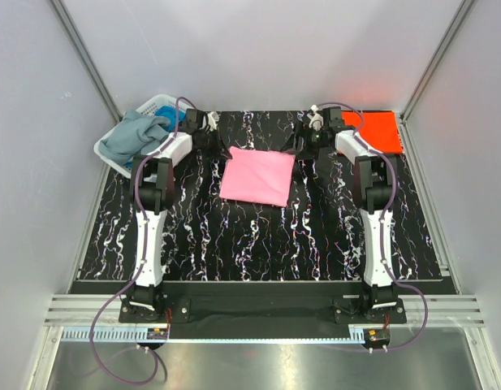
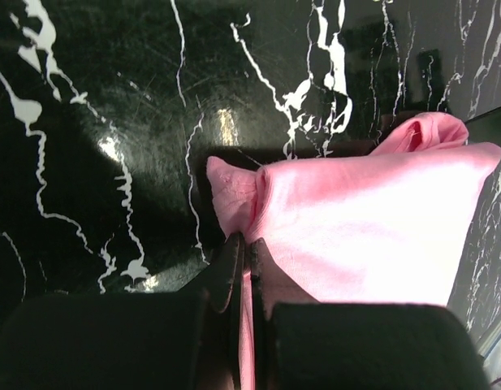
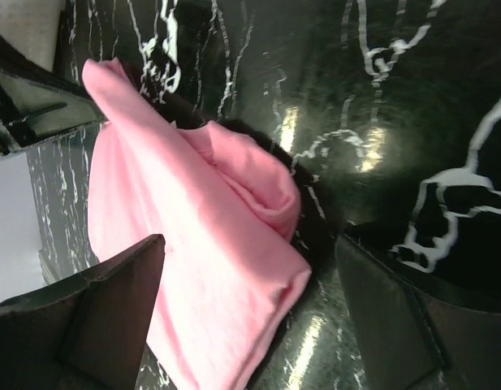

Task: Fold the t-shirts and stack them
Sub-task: Fold the tshirt, then neatly place the folded tshirt to the corner

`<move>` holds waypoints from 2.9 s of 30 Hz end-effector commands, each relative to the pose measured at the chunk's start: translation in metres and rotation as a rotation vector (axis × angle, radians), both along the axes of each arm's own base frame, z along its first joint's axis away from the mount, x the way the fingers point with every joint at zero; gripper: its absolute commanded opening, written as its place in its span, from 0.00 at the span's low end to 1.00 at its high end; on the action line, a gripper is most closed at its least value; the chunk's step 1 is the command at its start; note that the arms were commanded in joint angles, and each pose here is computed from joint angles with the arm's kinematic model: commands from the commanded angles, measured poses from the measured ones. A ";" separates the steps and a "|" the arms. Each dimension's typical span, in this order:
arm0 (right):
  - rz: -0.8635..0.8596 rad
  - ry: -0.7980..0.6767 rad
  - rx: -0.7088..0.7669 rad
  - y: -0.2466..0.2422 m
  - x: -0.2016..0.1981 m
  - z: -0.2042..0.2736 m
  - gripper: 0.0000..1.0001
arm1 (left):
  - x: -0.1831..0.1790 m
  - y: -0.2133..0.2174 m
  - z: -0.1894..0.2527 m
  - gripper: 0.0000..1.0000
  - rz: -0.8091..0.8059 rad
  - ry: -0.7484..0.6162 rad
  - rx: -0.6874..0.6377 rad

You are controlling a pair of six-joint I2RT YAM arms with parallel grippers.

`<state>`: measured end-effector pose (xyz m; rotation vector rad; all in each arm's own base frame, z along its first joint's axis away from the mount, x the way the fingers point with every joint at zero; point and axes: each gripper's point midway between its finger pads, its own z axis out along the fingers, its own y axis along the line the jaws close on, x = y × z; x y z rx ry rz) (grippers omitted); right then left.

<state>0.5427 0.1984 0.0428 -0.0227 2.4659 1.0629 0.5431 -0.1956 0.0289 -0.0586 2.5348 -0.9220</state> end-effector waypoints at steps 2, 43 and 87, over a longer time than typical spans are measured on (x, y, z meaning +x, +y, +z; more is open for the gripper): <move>0.056 0.123 -0.048 0.011 -0.027 -0.043 0.93 | -0.008 0.001 -0.024 0.00 -0.020 0.080 -0.044; 0.106 0.096 0.160 0.006 -0.046 -0.011 0.00 | -0.008 0.010 -0.027 0.02 0.058 0.162 -0.090; -0.038 -0.069 -0.253 -0.057 -0.009 0.063 0.21 | -0.063 0.011 0.159 0.47 -0.020 -0.146 -0.150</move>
